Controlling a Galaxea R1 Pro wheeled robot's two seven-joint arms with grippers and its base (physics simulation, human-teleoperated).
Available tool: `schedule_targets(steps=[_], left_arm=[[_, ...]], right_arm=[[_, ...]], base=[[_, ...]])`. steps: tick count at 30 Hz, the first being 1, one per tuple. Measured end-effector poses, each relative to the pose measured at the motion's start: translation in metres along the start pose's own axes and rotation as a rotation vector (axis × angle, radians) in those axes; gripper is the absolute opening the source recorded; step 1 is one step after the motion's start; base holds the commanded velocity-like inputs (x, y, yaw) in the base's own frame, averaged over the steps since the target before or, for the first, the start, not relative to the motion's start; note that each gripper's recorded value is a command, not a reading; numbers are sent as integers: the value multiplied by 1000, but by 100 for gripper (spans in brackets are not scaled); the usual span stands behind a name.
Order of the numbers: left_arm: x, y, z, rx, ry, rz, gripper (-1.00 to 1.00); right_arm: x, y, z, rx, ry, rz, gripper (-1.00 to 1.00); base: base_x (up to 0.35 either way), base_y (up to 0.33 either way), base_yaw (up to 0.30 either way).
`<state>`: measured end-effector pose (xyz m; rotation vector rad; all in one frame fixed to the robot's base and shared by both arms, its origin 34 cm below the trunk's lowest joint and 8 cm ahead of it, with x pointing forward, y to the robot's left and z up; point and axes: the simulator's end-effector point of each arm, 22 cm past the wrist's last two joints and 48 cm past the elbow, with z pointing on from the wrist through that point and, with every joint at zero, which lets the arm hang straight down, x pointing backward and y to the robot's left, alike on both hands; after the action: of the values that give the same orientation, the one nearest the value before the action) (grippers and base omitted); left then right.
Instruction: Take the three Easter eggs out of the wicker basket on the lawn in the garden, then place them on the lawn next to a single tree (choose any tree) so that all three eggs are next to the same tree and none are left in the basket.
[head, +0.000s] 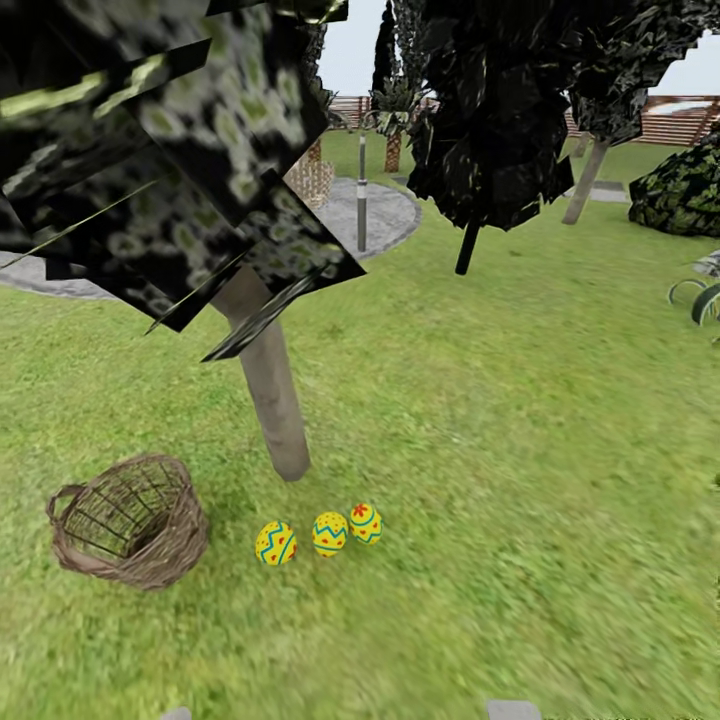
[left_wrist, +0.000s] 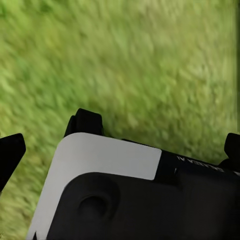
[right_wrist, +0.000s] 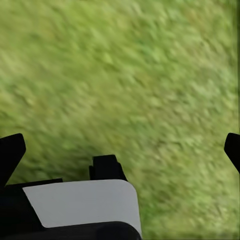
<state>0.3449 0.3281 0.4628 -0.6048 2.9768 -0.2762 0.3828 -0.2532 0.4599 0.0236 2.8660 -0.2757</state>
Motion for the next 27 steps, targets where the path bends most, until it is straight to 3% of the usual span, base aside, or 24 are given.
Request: schedule_targets(steps=[9, 27], left_arm=[[-6, -4, -16, 4, -13, 0, 100], [-17, -14, -47, 15, -39, 2, 100]], right_arm=[[-8, -2, -15, -3, -12, -2, 100], [-18, -7, -45, -7, -32, -4, 100]], base=[[0, 0, -85], [0, 0, 150]])
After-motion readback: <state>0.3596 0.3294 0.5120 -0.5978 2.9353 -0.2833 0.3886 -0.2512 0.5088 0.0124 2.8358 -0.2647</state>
